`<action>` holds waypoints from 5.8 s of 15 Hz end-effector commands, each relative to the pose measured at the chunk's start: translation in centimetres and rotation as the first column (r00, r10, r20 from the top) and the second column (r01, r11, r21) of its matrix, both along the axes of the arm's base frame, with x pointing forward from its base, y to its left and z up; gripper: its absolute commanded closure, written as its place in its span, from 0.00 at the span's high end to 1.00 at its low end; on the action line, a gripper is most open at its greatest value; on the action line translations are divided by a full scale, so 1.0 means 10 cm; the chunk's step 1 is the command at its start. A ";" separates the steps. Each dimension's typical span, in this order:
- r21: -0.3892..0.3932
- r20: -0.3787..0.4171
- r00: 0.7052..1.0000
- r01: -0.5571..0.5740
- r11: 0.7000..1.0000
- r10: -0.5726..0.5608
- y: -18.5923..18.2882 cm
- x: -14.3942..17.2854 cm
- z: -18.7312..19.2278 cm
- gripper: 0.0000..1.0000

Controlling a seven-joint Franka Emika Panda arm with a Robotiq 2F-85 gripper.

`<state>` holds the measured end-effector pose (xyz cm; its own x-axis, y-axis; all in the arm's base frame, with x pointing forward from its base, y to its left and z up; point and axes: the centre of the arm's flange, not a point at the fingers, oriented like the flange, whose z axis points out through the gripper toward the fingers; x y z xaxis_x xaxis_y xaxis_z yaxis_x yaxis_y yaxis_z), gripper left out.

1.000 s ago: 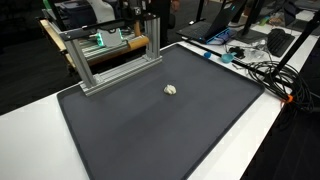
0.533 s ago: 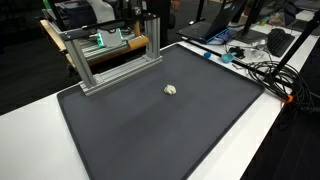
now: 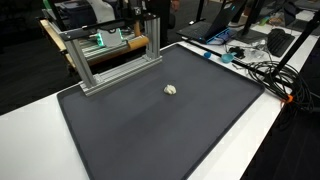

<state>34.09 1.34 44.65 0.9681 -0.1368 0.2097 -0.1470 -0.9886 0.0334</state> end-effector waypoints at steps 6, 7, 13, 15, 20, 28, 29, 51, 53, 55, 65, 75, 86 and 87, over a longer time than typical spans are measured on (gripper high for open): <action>0.027 -0.064 0.998 0.023 0.999 -0.021 -0.02 -0.37 -0.20 0.68; 0.025 -0.064 0.998 0.019 0.999 -0.018 -0.03 -0.38 -0.20 0.54; 0.032 -0.066 0.998 0.002 0.999 0.000 -0.09 -0.37 -0.18 0.30; 0.039 -0.066 0.998 0.007 0.999 -0.004 -0.11 -0.35 -0.17 0.30; 0.058 -0.072 0.996 -0.044 0.997 0.048 -0.13 -0.34 -0.18 0.77; 0.078 -0.080 0.990 -0.108 0.991 0.114 -0.23 -0.33 -0.18 0.27; 0.081 -0.082 0.989 -0.118 0.990 0.125 -0.25 -0.33 -0.17 0.27; -0.029 -0.052 0.993 0.108 0.994 -0.109 -0.85 -0.07 0.64 0.21; -0.027 -0.029 0.993 0.118 0.993 -0.119 -1.04 0.05 0.86 0.21; 0.005 -0.062 0.990 0.125 0.992 -0.124 -1.16 0.20 0.96 0.21; 0.060 -0.016 0.997 0.080 0.995 -0.079 -0.66 0.09 0.73 0.21; -0.064 0.061 0.998 -0.008 0.998 0.012 -1.23 1.08 0.83 0.46; 0.010 -0.007 1.000 0.029 1.000 -0.029 -0.49 1.31 0.57 0.21; 0.012 -0.012 0.999 0.048 0.999 -0.048 -0.34 1.32 0.52 0.21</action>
<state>47.33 -6.42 50.24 0.9692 -0.1233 0.2134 -0.1380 -0.9889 0.0558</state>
